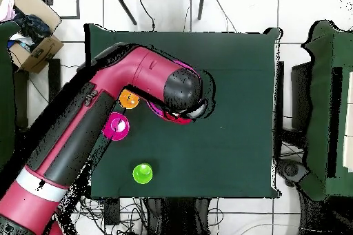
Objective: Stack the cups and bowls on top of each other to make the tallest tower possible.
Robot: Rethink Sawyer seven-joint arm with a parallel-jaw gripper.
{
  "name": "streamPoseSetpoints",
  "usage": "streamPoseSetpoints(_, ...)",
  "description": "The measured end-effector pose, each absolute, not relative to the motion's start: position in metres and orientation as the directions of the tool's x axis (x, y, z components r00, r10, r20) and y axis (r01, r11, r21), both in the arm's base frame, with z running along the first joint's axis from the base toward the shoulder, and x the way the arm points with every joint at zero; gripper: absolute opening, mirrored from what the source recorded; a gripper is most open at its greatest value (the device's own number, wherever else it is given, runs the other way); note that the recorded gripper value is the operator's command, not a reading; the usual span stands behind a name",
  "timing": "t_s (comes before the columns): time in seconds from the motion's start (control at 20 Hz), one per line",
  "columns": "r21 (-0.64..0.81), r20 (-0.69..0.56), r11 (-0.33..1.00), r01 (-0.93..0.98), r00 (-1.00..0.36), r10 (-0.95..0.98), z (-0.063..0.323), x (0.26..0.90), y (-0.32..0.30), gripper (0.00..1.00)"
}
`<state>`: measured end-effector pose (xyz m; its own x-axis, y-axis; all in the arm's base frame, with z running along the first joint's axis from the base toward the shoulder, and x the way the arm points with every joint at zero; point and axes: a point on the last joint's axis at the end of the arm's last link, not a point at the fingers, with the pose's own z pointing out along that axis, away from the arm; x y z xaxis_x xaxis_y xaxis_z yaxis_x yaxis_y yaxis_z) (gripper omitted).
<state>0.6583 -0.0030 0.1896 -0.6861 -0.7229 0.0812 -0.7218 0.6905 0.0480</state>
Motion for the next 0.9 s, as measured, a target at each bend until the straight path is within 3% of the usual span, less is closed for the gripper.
streamPoseSetpoints(0.9, 0.036, 0.085, 0.694, -0.719, -0.69, -0.719, 0.214, 0.656, 0.0, 0.0)
